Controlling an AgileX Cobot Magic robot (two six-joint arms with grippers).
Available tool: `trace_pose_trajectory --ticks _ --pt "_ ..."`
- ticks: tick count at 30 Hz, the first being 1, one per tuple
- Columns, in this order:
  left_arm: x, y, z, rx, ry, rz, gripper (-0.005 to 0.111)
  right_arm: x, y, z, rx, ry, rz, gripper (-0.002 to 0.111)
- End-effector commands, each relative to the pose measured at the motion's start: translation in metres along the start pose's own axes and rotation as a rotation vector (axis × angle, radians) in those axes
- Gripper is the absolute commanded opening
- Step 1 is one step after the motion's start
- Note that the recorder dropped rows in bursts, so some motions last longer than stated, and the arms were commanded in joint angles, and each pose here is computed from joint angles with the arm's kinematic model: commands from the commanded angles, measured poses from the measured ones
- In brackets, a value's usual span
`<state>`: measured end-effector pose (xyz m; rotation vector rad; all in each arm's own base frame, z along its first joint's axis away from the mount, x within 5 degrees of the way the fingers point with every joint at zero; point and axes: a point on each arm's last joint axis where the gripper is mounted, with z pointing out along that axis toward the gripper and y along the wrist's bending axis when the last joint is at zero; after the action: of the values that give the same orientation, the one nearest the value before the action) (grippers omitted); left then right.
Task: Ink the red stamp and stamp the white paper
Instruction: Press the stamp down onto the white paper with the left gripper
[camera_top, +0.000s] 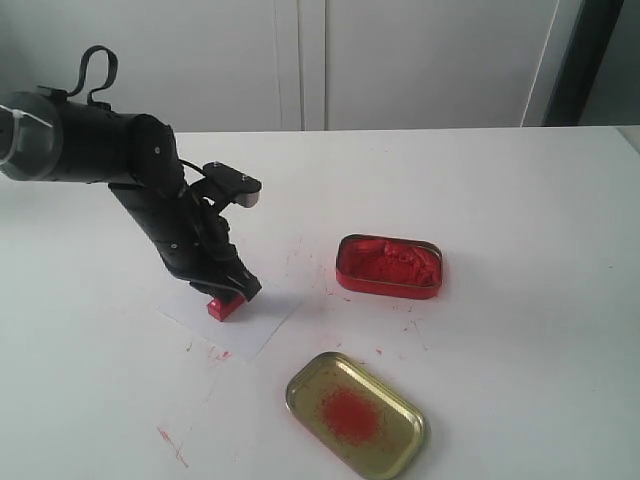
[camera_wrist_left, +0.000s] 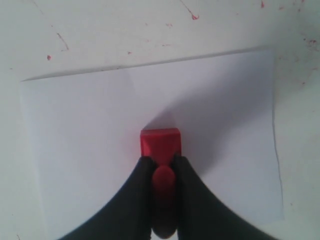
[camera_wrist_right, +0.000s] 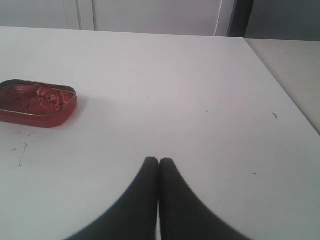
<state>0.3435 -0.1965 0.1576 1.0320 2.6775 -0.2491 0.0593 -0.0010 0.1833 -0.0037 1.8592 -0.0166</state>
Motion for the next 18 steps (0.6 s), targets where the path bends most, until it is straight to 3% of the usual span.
trace_pose_trajectory --ticks 1,18 --pt "0.0194 -0.0007 0.0385 0.046 0.149 -0.017 0.0 0.0007 -0.0003 0.0004 0.006 -0.008 0.002 0.0" --pt "0.0228 -0.0007 0.0453 0.055 0.178 -0.02 0.0 0.0007 -0.0003 0.0004 0.006 -0.008 0.002 0.0"
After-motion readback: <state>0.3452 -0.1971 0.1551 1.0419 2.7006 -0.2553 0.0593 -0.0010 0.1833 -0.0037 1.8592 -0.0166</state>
